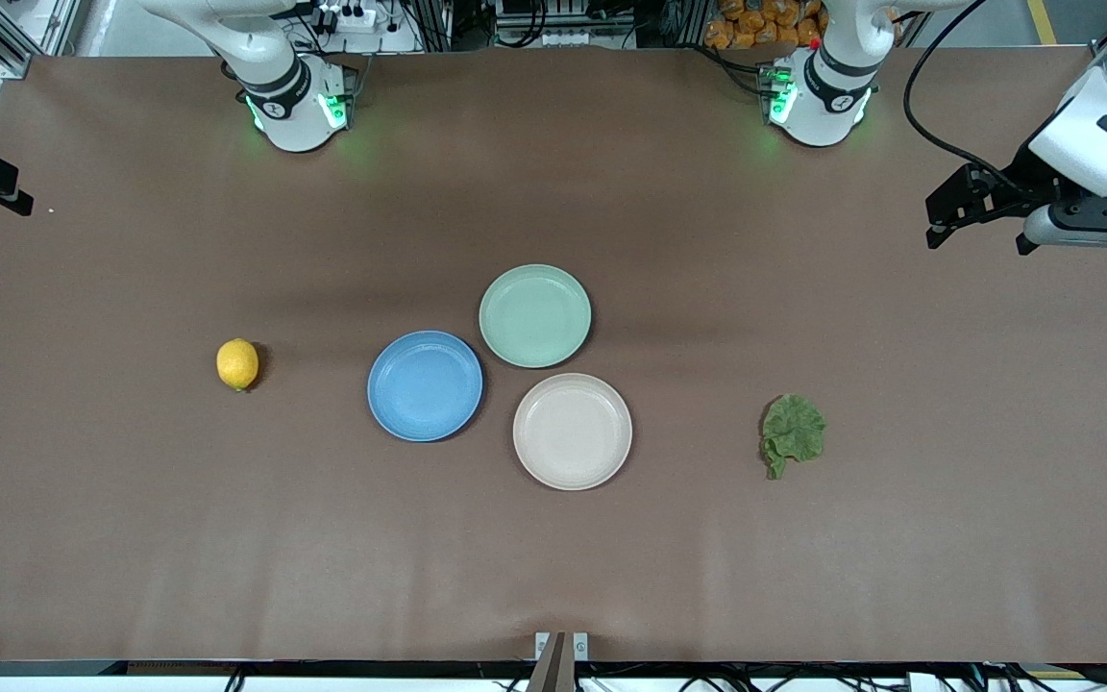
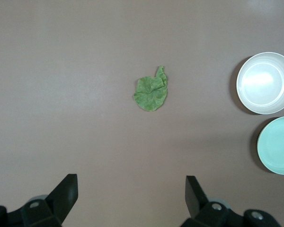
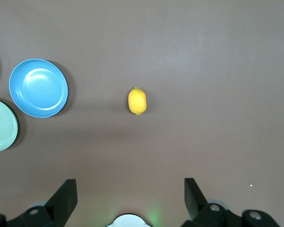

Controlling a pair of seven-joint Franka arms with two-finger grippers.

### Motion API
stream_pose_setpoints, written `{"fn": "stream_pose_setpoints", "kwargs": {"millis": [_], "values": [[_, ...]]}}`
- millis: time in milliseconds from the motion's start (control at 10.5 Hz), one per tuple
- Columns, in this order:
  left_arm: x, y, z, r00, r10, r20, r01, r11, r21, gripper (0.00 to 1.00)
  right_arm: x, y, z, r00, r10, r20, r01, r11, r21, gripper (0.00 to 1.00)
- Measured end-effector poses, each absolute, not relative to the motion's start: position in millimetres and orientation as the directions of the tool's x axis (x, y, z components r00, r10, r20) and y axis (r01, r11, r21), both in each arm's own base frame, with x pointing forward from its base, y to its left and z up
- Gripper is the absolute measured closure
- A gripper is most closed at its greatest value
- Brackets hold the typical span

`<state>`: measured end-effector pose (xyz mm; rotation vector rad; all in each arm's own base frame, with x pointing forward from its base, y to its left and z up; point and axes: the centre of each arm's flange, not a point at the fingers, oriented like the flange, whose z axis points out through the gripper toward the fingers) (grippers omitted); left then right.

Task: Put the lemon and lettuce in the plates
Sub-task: 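Reach the right gripper to the lemon while the left gripper reaches the lettuce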

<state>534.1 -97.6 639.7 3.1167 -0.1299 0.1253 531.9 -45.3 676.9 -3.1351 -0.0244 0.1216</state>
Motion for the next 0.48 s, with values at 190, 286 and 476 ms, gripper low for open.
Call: {"fn": "stream_pose_setpoints", "kwargs": {"millis": [190,286,476], "values": [[534.4,-97.8,639.0,0.993,-0.082,0.079,-0.084,-0.996,0.016,0.00,531.9,-45.4,676.9,0.997,0.016,-0.077,0.015,-1.000,-0.005,0.00],[535.0,-98.0,637.7,0.994,-0.083,0.076,-0.084,-0.996,0.016,0.00,531.9,-45.4,676.9,0.997,0.016,-0.077,0.015,-1.000,-0.005,0.00],[538.9,-98.6,630.8,0.995,-0.083,0.064,-0.084,-0.996,0.015,0.00,532.3,-45.4,677.2,0.997,0.016,-0.073,0.015,-1.000,-0.004,0.00]]}}
